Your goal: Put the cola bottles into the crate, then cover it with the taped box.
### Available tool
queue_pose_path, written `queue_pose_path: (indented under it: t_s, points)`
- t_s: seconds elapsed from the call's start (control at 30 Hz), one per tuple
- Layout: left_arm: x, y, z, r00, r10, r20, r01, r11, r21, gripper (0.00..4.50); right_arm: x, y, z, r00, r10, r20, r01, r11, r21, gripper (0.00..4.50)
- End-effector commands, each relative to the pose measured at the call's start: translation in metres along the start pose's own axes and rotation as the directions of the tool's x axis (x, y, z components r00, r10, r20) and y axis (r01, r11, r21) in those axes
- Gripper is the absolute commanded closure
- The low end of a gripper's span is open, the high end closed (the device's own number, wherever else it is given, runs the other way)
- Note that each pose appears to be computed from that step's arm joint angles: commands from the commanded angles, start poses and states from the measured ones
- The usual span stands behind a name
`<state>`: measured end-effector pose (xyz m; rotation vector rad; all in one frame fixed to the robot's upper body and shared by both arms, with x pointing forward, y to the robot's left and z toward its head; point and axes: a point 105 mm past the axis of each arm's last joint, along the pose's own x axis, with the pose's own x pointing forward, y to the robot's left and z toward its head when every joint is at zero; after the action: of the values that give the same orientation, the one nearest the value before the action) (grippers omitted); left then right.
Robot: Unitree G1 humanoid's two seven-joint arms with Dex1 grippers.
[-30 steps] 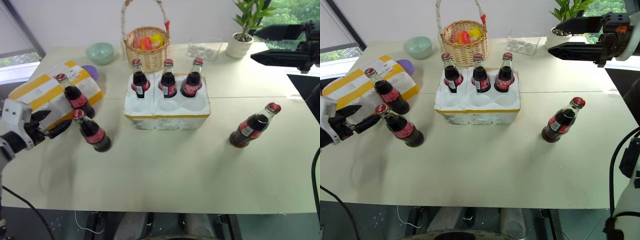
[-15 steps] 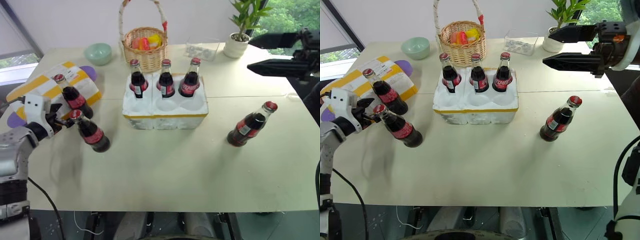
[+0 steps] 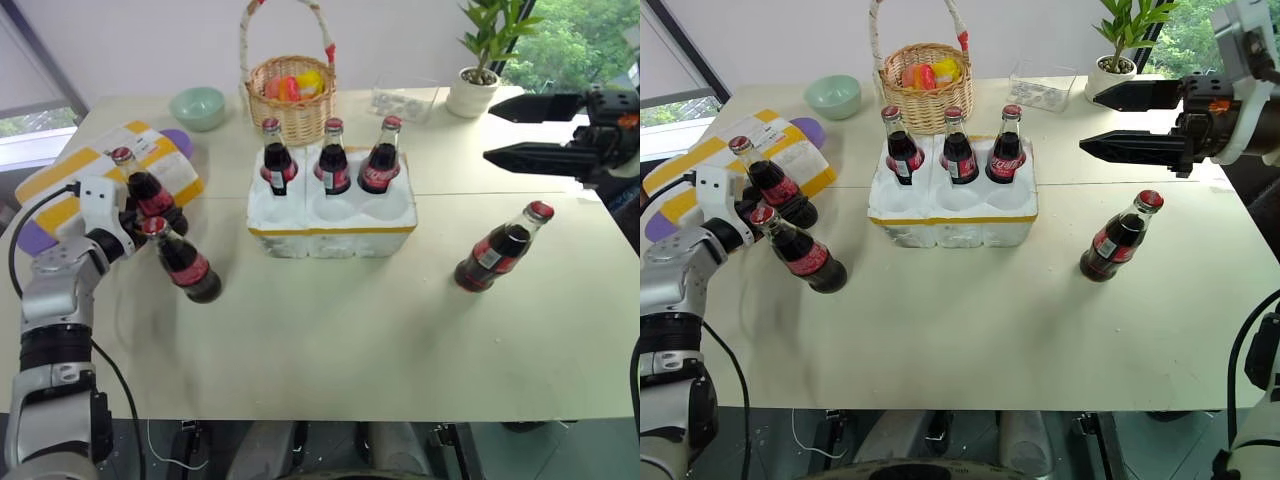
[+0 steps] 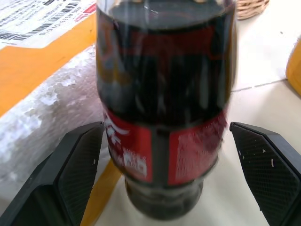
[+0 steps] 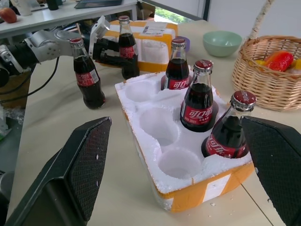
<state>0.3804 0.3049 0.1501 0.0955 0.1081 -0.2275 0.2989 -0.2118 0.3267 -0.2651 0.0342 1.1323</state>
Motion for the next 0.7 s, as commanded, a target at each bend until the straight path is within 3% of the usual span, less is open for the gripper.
queue_pose_path:
  t_s: [0.03,0.17,0.27,0.33,0.7]
  points:
    - [0.003,0.004,0.012,0.999,0.006,0.036,-0.007,0.999,0.033,0.04,-0.004,0.006,0.012,0.999,-0.002,0.037,0.004,0.999,-0.054,0.00]
    - [0.003,0.008,0.013,0.999,0.007,0.043,-0.007,1.000,0.017,0.04,-0.003,0.006,0.009,0.999,-0.006,0.037,0.008,0.999,-0.047,0.00]
    - [0.001,0.012,0.015,0.999,0.010,0.052,-0.010,1.000,0.005,0.91,-0.002,0.006,0.007,0.999,-0.009,0.037,0.010,0.999,-0.042,0.00]
    - [-0.001,0.015,0.017,0.998,0.014,0.062,-0.014,1.000,-0.006,1.75,-0.002,0.005,0.006,0.999,-0.010,0.038,0.011,0.999,-0.039,0.00]
    - [-0.016,0.018,0.042,0.994,-0.036,0.104,0.035,0.999,0.014,1.72,0.001,0.004,0.000,0.999,-0.017,0.045,0.018,1.000,-0.017,0.00]
